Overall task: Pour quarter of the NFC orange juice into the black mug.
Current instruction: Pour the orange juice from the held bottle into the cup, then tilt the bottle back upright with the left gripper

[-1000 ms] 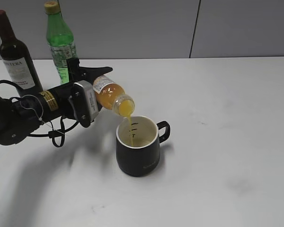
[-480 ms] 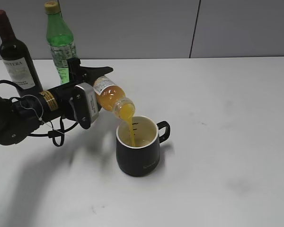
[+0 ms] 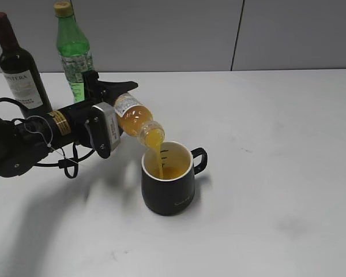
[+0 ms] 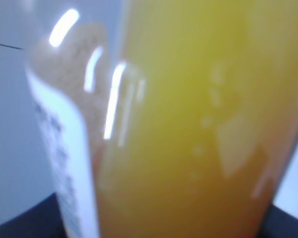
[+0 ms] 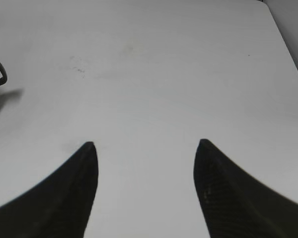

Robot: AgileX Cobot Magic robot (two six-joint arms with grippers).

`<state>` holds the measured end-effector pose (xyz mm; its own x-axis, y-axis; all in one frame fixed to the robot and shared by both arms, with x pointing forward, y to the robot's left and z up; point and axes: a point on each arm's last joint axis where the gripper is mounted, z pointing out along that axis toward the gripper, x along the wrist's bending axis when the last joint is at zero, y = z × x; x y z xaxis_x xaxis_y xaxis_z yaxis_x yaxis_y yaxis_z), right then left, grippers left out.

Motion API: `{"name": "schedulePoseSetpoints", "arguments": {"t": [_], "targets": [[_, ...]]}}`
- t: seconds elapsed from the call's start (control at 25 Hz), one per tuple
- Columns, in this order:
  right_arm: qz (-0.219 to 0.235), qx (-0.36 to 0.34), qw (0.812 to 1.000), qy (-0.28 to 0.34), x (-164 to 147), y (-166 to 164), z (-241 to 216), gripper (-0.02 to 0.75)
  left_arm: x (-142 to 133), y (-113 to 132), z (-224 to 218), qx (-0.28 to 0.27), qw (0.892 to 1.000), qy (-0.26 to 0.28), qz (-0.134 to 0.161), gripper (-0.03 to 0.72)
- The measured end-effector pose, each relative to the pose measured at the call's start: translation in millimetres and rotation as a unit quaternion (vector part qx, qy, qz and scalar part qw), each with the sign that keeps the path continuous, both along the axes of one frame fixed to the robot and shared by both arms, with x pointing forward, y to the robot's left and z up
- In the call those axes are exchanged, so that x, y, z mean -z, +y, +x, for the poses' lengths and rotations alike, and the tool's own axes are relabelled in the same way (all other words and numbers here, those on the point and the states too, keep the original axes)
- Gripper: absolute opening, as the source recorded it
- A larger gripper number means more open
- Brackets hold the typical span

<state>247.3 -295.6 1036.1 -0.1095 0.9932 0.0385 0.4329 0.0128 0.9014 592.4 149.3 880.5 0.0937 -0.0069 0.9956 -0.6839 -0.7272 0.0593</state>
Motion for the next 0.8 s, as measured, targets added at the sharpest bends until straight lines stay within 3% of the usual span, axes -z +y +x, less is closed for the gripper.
{"name": "schedulePoseSetpoints", "arguments": {"t": [0.8], "targets": [[0.000, 0.000, 1.000, 0.000, 0.0, 0.0, 0.0, 0.465, 0.0, 0.0, 0.0, 0.000, 1.000, -0.003, 0.003, 0.469]]}}
